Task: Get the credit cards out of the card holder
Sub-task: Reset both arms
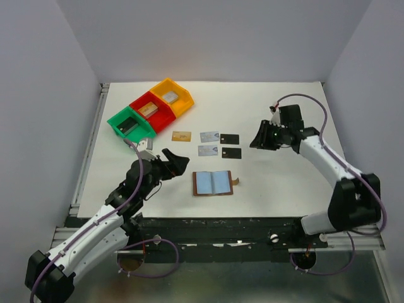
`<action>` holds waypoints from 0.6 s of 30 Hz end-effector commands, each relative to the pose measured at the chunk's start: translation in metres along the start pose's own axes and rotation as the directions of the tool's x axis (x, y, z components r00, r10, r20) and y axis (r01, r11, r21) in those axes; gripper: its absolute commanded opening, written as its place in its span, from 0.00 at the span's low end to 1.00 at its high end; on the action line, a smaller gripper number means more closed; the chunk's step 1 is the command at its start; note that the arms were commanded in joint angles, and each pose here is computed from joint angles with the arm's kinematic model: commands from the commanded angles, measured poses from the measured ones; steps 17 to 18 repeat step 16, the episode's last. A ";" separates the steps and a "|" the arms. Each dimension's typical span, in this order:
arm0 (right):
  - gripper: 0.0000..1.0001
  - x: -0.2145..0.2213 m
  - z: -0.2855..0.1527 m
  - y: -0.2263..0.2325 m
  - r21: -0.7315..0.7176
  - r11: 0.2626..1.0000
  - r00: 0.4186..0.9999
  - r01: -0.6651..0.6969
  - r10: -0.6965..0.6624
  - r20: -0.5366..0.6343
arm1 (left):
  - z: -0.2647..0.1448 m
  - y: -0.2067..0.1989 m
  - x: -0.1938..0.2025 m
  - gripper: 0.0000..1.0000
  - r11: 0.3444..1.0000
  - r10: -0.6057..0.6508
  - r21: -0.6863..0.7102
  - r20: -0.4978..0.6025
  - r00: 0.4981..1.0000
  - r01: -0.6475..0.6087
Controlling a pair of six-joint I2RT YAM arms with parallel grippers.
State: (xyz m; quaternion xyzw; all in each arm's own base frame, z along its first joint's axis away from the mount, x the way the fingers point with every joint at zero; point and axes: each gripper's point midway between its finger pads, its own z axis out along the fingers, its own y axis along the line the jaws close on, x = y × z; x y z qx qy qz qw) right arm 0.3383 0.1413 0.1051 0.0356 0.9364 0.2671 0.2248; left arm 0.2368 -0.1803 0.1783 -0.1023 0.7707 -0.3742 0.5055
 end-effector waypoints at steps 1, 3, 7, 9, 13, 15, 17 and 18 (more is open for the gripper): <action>0.45 0.006 -0.032 0.020 0.170 0.969 0.953 0.177 -0.213 0.217 | -0.006 0.043 0.000 0.99 0.957 0.008 -0.288 -0.052 0.999 -0.022; 0.45 0.021 -0.050 0.027 0.205 0.956 0.911 0.210 -0.268 0.313 | -0.009 0.053 0.001 0.99 0.932 -0.007 -0.362 -0.075 0.997 -0.021; 0.48 0.045 -0.071 0.030 0.159 0.965 0.854 0.209 -0.260 0.452 | -0.012 0.061 0.003 0.99 0.902 -0.033 -0.431 -0.100 0.994 -0.013; 0.50 0.052 -0.077 0.027 0.173 0.959 0.839 0.223 -0.279 0.467 | -0.012 0.061 0.004 0.99 0.897 -0.031 -0.441 -0.114 0.993 -0.023; 0.51 0.054 -0.080 0.024 0.201 0.951 0.837 0.234 -0.303 0.456 | -0.013 0.059 -0.001 0.99 0.894 -0.022 -0.447 -0.107 0.994 -0.028; 0.52 0.053 -0.082 0.027 0.189 0.952 0.832 0.241 -0.303 0.464 | -0.013 0.059 -0.005 0.99 0.893 -0.005 -0.448 -0.101 0.995 -0.041; 0.53 0.052 -0.083 0.029 0.183 0.953 0.828 0.243 -0.302 0.472 | -0.015 0.060 -0.008 0.99 0.888 0.004 -0.458 -0.094 0.996 -0.046; 0.53 0.052 -0.083 0.029 0.183 0.953 0.828 0.243 -0.302 0.472 | -0.015 0.060 -0.008 0.99 0.888 0.004 -0.458 -0.094 0.996 -0.046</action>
